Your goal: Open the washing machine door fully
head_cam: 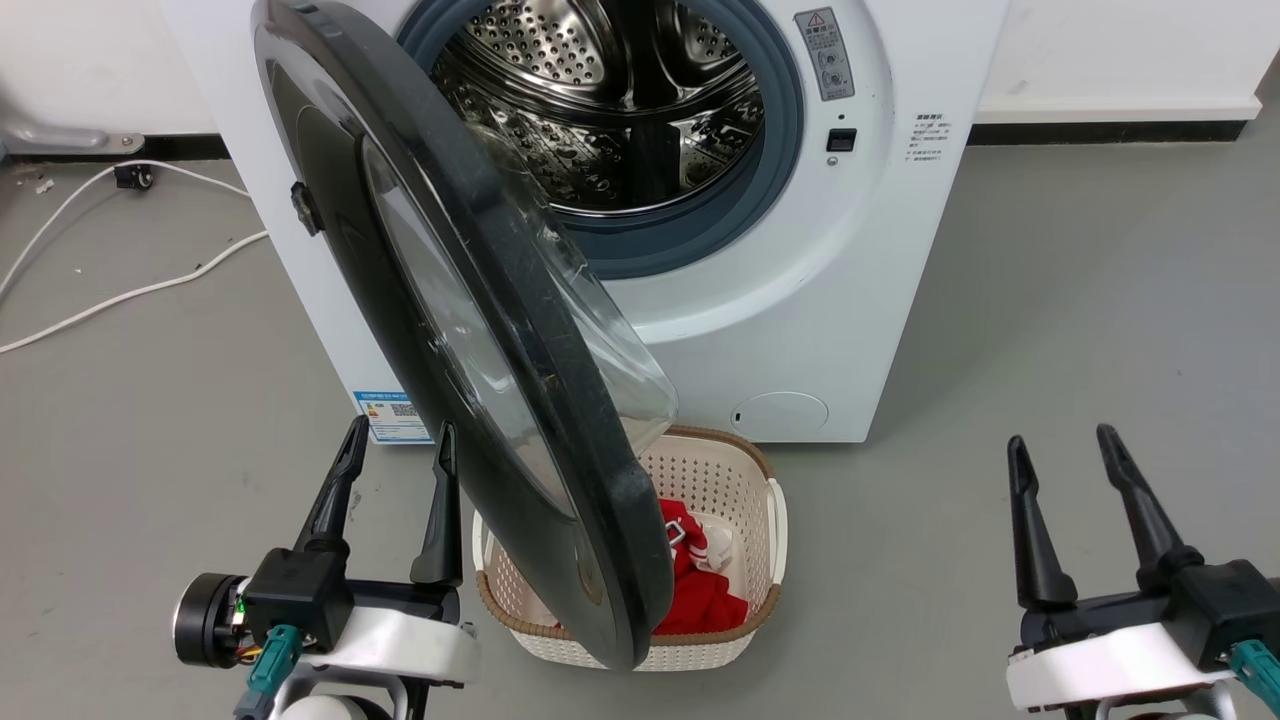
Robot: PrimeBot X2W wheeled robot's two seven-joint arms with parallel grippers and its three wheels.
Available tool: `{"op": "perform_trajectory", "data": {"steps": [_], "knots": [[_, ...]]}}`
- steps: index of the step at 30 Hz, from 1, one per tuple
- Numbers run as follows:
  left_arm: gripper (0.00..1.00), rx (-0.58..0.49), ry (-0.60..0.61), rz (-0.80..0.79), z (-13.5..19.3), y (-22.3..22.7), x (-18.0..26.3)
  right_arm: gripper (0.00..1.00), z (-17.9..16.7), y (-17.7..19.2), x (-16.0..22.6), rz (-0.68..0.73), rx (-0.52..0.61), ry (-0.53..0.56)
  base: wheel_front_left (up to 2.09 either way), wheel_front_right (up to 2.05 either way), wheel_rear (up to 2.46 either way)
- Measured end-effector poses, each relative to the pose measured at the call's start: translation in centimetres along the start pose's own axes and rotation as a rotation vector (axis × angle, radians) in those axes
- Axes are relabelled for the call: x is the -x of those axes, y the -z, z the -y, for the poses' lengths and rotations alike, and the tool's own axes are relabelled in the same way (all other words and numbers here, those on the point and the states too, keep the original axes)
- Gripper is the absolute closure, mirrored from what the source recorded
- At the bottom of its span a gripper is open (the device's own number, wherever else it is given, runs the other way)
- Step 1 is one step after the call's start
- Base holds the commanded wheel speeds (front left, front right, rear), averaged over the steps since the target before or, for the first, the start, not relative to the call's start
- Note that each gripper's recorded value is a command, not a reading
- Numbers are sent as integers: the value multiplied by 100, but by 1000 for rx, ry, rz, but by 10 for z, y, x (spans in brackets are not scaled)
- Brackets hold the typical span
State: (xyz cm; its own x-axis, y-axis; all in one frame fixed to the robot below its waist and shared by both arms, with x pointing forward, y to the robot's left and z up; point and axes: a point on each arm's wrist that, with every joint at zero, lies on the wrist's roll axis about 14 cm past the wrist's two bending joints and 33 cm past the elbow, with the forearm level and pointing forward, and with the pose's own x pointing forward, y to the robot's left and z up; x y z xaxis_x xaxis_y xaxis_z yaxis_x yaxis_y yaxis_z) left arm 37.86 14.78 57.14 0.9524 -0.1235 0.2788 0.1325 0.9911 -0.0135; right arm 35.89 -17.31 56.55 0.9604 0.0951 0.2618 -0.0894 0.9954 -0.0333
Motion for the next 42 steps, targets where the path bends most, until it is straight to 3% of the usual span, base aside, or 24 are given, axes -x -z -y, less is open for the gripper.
{"op": "perform_trajectory", "data": {"steps": [13, 14, 15, 16, 27, 35, 42], "knots": [[0, 1, 13, -2, 3, 1, 0, 0, -1, 18, 2, -54, -36, 3, 0, 0, 0], [52, 1, 16, 0, 4, 0, 0, 0, -2, 18, 2, -55, -38, 2, 0, 0, 0], [73, 1, 17, 2, 4, -1, 0, 0, -2, 20, 3, -59, -42, 3, 0, 0, 0], [100, 0, 17, 3, 4, -1, 0, 0, -2, 20, 3, -61, -43, 2, 0, 0, 0], [100, -13, 16, 76, 3, -24, -6, 0, -3, 23, 0, -65, -58, 2, 0, 0, 0], [100, -52, 11, 304, 4, -96, -15, 0, -3, 24, 0, -70, -65, 1, 0, 0, 0], [100, -75, 64, 565, 24, -175, -6, 0, -3, 25, 1, -70, -70, 5, 0, 0, 0]]}}
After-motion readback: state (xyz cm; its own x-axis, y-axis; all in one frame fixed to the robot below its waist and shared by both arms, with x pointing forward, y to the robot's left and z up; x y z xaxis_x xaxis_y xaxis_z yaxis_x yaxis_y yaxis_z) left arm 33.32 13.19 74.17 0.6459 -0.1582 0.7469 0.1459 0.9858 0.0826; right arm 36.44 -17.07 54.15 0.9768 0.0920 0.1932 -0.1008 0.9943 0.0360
